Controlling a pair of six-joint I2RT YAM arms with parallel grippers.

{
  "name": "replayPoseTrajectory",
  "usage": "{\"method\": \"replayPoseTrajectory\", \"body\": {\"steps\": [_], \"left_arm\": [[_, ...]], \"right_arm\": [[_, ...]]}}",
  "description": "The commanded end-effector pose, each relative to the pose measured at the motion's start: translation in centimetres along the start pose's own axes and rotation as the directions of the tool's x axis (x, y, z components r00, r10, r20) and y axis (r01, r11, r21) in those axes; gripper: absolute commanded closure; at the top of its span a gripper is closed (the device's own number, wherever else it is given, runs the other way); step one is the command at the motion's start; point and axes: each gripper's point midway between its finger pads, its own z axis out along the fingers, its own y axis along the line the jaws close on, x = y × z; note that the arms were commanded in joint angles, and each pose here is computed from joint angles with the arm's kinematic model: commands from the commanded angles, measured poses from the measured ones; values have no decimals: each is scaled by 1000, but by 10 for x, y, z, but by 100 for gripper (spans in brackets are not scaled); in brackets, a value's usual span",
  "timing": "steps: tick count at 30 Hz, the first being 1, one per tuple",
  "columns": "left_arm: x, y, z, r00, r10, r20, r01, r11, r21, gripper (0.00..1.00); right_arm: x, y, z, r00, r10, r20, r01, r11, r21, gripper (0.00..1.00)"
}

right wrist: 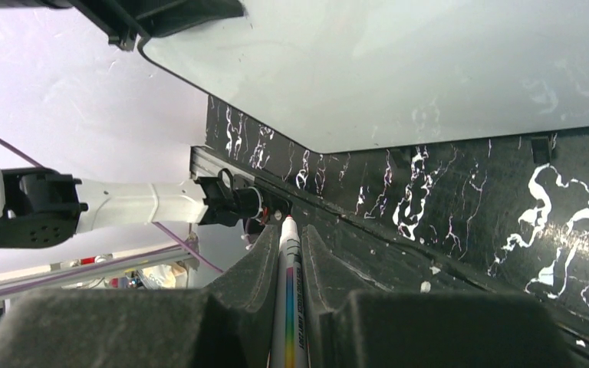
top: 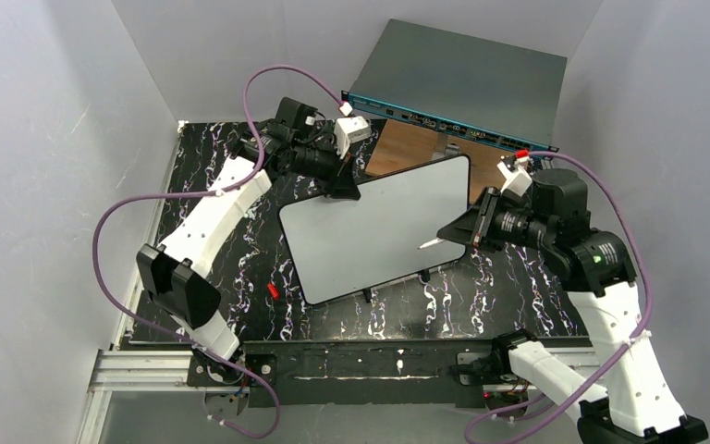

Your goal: Write a sentence on the whiteboard

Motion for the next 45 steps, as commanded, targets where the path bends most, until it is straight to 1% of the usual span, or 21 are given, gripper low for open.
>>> {"method": "replayPoseTrajectory", "body": {"steps": [1, 3, 6, 10, 14, 18, 21, 22, 23, 24, 25, 26, 27, 28, 30, 33, 36, 41, 45], "left_arm": [[49, 32, 16, 988, -70, -138, 48, 986, -162, 100], [55, 35, 17, 987, -83, -136, 57, 981, -184, 100], [65, 34, 19, 986, -85, -146, 58, 982, -181, 100], [75, 37, 23, 983, -77, -164, 46, 982, -184, 100], [84, 48, 33, 979, -67, -191, 30, 981, -190, 100], [89, 60, 41, 975, -73, -209, 28, 977, -211, 100], [87, 64, 45, 976, -89, -196, 46, 976, -212, 100], [86, 64, 47, 978, -93, -189, 53, 977, -207, 100], [86, 64, 47, 978, -103, -183, 64, 976, -206, 100], [87, 63, 47, 977, -111, -181, 73, 976, -206, 100], [89, 63, 46, 976, -134, -173, 96, 972, -213, 100], [88, 61, 46, 976, -144, -163, 109, 973, -206, 100], [88, 60, 47, 975, -158, -159, 124, 972, -202, 100], [88, 59, 48, 972, -175, -157, 141, 969, -205, 100], [95, 56, 49, 967, -194, -168, 160, 968, -195, 100], [99, 57, 55, 961, -222, -164, 189, 963, -194, 100], [103, 60, 55, 959, -227, -169, 189, 958, -214, 100], [104, 60, 52, 962, -219, -165, 180, 958, -223, 100], [104, 59, 50, 964, -212, -163, 172, 958, -229, 100]], "right_arm": [[-24, 17, 9, 997, -57, 50, 60, 996, -64, 99], [-28, 19, 12, 997, -68, 48, 72, 995, -76, 99], [-34, 21, 19, 994, -92, 55, 97, 991, -96, 99], [-41, 20, 31, 987, -130, 91, 141, 983, -114, 99], [-47, 23, 41, 974, -189, 126, 205, 970, -130, 99], [-43, 34, 56, 950, -274, 150, 297, 942, -157, 99], [-37, 47, 70, 913, -364, 184, 394, 903, -172, 99], [-35, 50, 73, 894, -395, 212, 432, 886, -170, 99], [-36, 51, 75, 872, -419, 253, 465, 870, -161, 99], [-34, 50, 82, 837, -442, 321, 508, 846, -161, 99], [-30, 58, 82, 781, -456, 427, 571, 798, -193, 99], [-17, 61, 90, 759, -501, 416, 615, 761, -206, 99], [-7, 67, 96, 752, -521, 403, 636, 735, -237, 99], [-6, 77, 102, 736, -519, 435, 653, 714, -253, 99], [6, 97, 116, 694, -567, 443, 711, 636, -299, 99], [12, 109, 136, 648, -602, 467, 760, 560, -331, 99], [17, 117, 149, 655, -606, 451, 756, 535, -378, 99], [8, 128, 158, 644, -596, 480, 765, 525, -373, 99], [5, 135, 164, 647, -587, 487, 762, 522, -383, 99]]}}
